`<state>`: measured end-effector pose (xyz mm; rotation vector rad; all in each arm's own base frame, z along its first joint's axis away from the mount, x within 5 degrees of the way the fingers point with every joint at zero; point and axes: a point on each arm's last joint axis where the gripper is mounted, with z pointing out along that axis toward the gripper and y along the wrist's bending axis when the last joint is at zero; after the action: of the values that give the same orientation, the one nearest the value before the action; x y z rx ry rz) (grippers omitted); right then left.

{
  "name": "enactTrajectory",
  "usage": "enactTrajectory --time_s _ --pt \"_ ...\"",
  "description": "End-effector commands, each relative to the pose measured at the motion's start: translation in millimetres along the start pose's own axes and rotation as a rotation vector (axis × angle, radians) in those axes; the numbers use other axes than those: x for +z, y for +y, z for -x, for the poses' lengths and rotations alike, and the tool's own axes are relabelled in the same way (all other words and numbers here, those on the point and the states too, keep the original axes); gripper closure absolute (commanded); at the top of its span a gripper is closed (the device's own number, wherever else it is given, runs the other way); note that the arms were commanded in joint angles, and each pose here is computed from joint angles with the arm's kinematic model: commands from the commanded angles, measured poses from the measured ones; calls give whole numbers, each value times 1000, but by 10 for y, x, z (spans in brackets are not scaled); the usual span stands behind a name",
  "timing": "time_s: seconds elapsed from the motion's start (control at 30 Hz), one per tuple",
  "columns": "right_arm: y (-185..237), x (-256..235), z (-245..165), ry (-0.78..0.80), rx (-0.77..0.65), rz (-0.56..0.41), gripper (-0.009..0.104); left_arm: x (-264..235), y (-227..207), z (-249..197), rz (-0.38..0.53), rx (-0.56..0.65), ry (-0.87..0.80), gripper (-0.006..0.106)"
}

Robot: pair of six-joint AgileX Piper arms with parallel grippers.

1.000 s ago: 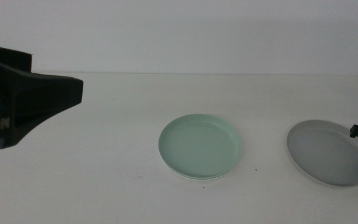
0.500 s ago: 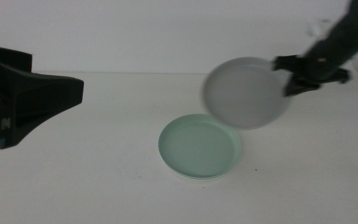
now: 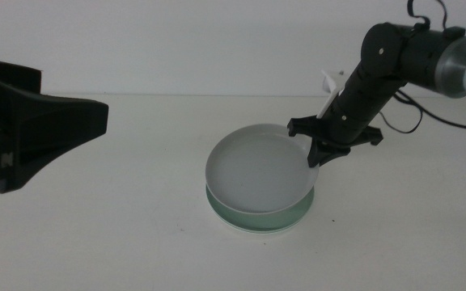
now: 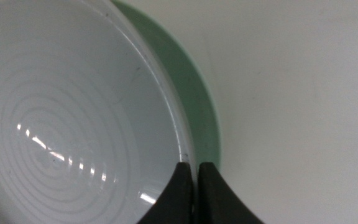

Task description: Stack the three bowls on top of each other.

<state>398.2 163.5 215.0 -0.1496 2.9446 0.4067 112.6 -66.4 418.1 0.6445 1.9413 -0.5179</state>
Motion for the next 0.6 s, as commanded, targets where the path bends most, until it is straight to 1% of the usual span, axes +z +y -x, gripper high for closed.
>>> enactTrajectory --time_s 0.0,0.1,0.17,0.23,0.3,0.33,0.37,0.4,0.47,0.57 --pt "25 41 10 6 8 15 96 3 2 1 1 -16 -13 7" --pt "16 81 13 12 9 13 96 3 2 1 1 -16 -13 7" --pt "11 106 13 17 11 12 94 3 2 1 1 -16 -13 7" --pt "8 116 11 21 11 11 89 3 2 1 1 -16 -13 7" --pt "12 116 5 28 14 15 80 3 2 1 1 -16 -13 7" --pt "12 116 3 31 8 14 73 3 2 1 1 -16 -13 7" --pt "12 116 3 31 1 14 62 3 2 1 1 -16 -13 7" --pt "12 116 3 31 -9 15 54 3 2 1 1 -16 -13 7" --pt "5 96 -2 35 -41 15 34 3 2 1 1 -16 -13 7" --pt "-46 -44 -6 32 -118 13 13 3 2 1 1 -16 -13 7"
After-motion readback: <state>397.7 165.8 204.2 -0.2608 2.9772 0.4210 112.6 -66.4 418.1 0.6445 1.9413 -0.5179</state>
